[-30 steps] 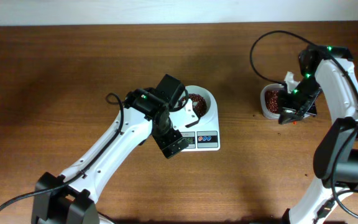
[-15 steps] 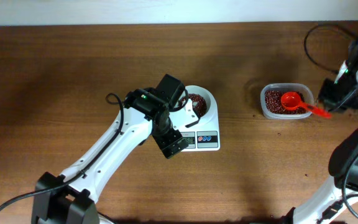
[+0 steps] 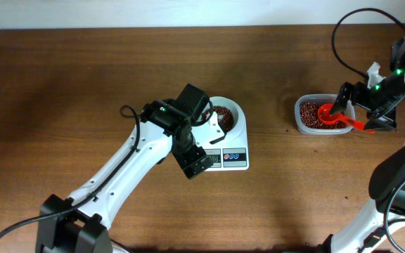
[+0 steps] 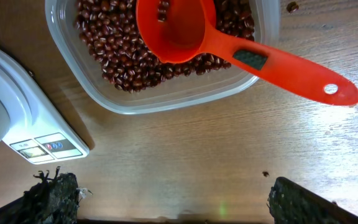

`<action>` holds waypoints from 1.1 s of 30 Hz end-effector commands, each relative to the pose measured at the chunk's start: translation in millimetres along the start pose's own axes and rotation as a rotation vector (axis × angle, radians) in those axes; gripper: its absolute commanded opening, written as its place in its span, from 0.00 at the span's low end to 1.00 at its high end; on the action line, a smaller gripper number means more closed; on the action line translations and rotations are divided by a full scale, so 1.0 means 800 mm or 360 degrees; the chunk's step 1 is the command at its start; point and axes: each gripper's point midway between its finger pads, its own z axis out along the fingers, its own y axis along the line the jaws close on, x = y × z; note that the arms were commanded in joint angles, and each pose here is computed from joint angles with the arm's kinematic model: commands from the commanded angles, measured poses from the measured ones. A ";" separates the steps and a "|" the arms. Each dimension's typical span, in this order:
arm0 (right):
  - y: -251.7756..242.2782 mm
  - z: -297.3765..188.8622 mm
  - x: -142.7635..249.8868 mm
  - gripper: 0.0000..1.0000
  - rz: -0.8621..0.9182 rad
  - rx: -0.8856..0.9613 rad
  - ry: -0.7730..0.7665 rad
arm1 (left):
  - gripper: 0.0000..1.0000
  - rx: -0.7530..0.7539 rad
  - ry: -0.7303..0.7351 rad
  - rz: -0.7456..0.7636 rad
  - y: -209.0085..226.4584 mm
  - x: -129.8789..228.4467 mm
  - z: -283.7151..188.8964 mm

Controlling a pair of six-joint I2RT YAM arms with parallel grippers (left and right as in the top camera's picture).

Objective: Scoop item into bowl and weigh 50g on scale

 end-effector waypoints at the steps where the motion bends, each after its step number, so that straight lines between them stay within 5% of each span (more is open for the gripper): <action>1: 0.008 -0.008 -0.002 0.99 -0.0028 -0.0025 -0.0038 | 0.99 0.0004 0.0022 0.0002 0.002 0.004 0.004; 17: 0.011 -0.024 0.002 0.99 -0.0049 -0.0021 -0.0105 | 0.99 0.0004 0.0022 0.0002 0.002 0.004 0.004; 25: 0.047 -0.176 0.090 0.99 -0.0217 -0.0034 -0.0766 | 0.99 0.0004 0.0022 0.0002 0.002 0.004 0.004; 33: 0.064 -0.258 0.191 0.99 -0.0339 -0.0044 -0.1248 | 0.99 0.0004 0.0022 0.0002 0.002 0.004 0.004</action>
